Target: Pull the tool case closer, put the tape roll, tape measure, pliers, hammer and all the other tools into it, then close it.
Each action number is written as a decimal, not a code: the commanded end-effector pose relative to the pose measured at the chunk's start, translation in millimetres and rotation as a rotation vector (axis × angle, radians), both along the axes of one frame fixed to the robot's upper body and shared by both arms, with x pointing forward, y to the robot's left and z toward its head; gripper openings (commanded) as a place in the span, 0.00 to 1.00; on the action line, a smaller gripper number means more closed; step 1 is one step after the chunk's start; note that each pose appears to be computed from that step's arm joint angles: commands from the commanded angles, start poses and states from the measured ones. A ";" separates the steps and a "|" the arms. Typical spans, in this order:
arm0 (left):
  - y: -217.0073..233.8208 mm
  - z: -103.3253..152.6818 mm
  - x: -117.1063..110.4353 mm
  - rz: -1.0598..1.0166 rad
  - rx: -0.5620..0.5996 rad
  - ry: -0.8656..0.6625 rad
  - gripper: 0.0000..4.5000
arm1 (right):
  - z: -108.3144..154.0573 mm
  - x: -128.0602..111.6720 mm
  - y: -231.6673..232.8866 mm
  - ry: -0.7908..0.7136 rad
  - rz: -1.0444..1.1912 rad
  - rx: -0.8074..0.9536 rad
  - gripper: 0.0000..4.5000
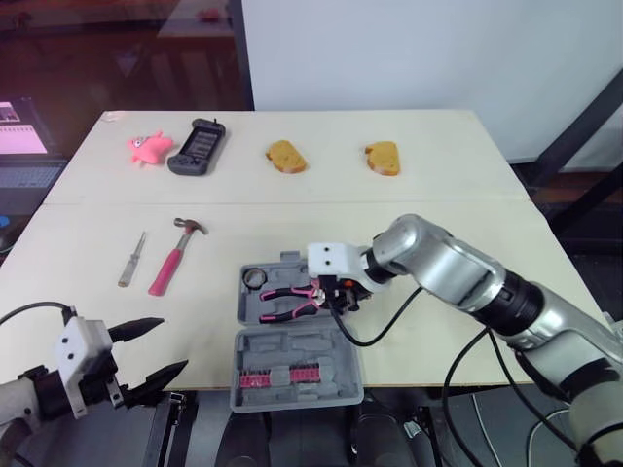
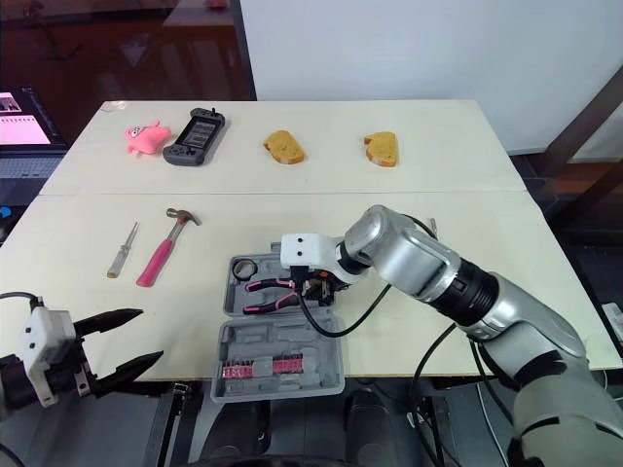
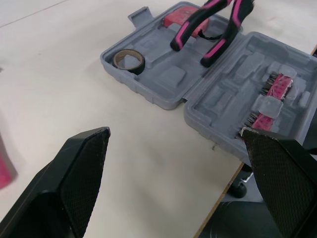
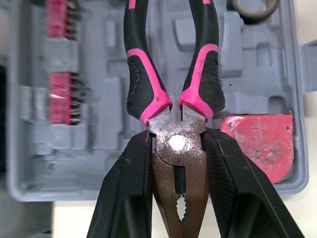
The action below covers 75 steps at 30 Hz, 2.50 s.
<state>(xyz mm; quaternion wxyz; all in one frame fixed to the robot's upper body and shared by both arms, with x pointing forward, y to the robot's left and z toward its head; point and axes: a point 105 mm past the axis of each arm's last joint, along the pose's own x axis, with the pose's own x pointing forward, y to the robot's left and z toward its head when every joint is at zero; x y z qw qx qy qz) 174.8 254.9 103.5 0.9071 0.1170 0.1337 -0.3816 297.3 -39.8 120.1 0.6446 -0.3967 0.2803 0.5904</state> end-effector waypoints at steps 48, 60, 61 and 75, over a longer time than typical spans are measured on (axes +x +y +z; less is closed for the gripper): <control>0.0 3.1 2.2 -0.010 0.032 -0.037 1.00 | 2.9 17.6 41.8 -0.072 0.025 0.059 0.98; -14.3 0.3 14.9 -0.063 -0.013 -0.054 1.00 | 22.6 1.0 34.2 -0.082 0.008 0.514 0.86; -15.6 0.3 15.9 -0.067 -0.017 -0.056 1.00 | 17.9 2.6 33.4 -0.092 0.012 0.511 0.80; -15.8 0.4 19.5 -0.090 -0.020 -0.062 1.00 | -35.5 29.3 37.1 -0.104 -0.107 0.468 0.01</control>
